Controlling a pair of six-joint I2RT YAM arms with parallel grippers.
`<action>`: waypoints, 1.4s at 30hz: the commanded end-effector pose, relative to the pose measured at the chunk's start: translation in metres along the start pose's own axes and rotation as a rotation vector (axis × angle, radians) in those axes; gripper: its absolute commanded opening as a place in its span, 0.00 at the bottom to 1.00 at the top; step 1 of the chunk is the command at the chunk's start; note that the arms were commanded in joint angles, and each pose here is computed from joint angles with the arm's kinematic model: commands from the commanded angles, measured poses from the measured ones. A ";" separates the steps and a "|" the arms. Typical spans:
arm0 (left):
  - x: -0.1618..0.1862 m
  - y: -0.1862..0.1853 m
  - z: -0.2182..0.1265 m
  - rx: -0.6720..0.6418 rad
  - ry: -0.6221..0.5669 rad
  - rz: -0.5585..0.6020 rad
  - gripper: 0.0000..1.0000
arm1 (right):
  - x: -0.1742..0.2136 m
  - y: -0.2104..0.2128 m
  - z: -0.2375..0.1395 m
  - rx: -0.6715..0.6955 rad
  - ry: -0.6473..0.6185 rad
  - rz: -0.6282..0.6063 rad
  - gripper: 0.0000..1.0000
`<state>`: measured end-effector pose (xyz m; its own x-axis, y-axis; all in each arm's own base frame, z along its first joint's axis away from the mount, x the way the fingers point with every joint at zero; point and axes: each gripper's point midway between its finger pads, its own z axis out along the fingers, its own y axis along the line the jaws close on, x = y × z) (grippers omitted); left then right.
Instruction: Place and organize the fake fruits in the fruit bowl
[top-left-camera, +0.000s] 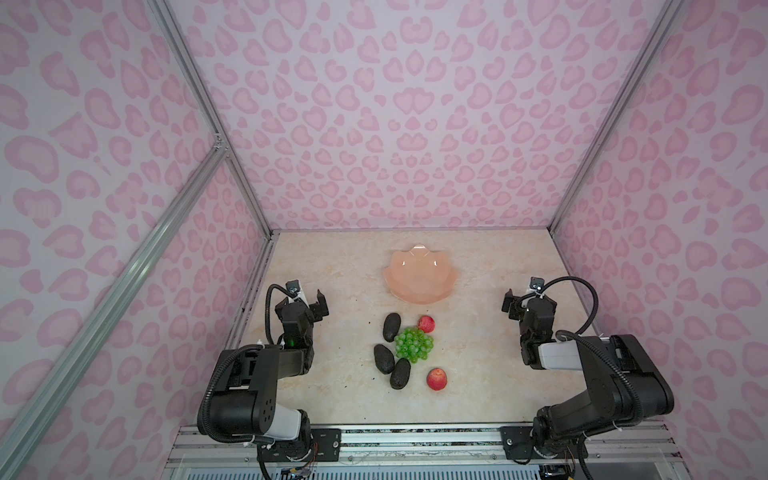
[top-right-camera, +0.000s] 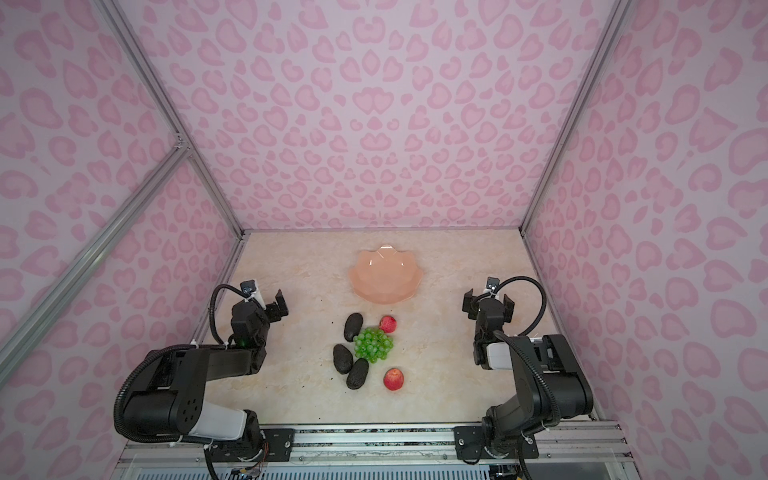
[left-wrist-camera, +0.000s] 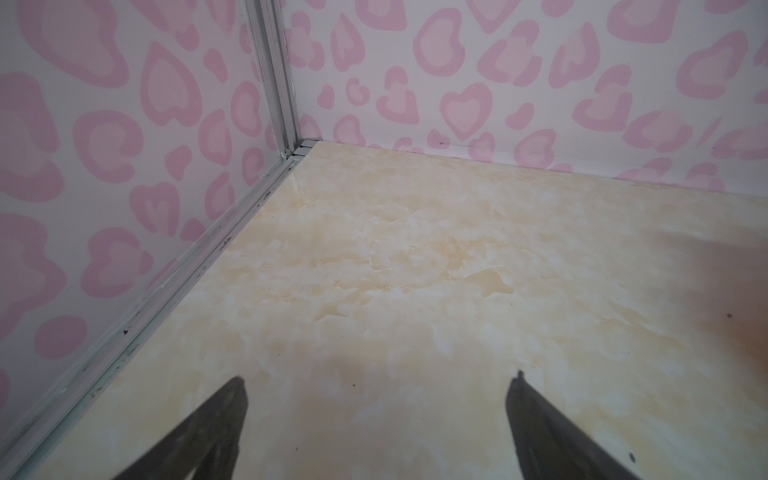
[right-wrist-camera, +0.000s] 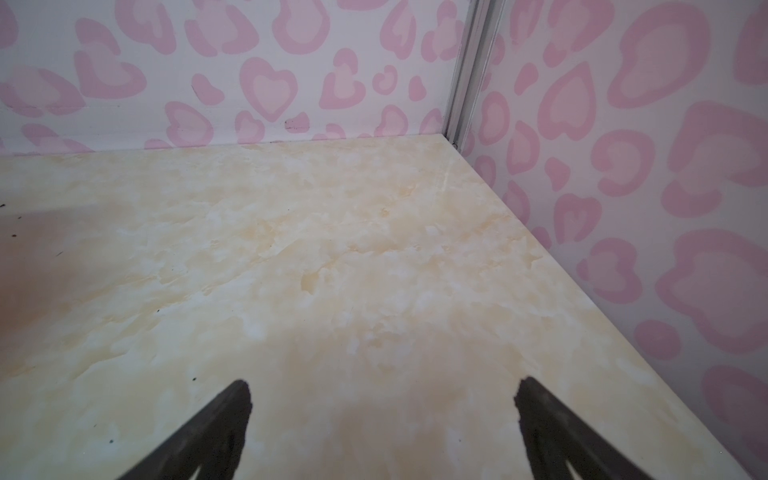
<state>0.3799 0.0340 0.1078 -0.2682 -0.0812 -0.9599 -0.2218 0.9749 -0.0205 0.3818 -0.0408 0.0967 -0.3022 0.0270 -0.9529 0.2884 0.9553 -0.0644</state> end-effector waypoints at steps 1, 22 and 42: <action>-0.011 -0.001 0.001 0.005 -0.039 -0.001 0.98 | -0.004 -0.002 0.000 0.012 -0.016 0.007 1.00; -0.121 0.026 -0.069 -0.108 -0.114 -0.414 0.97 | -0.091 0.037 -0.025 -0.173 0.228 0.231 0.97; -0.091 0.014 -0.120 0.015 0.031 -0.410 0.97 | 0.094 0.200 -0.275 -0.680 0.781 -0.134 0.86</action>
<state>0.2902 0.0317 0.2310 -0.1774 -0.4618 -0.8691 -0.3078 0.8648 -0.3967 0.1698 0.2270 0.0869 -0.8445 -0.1726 -0.5069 -0.3390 0.9052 0.2565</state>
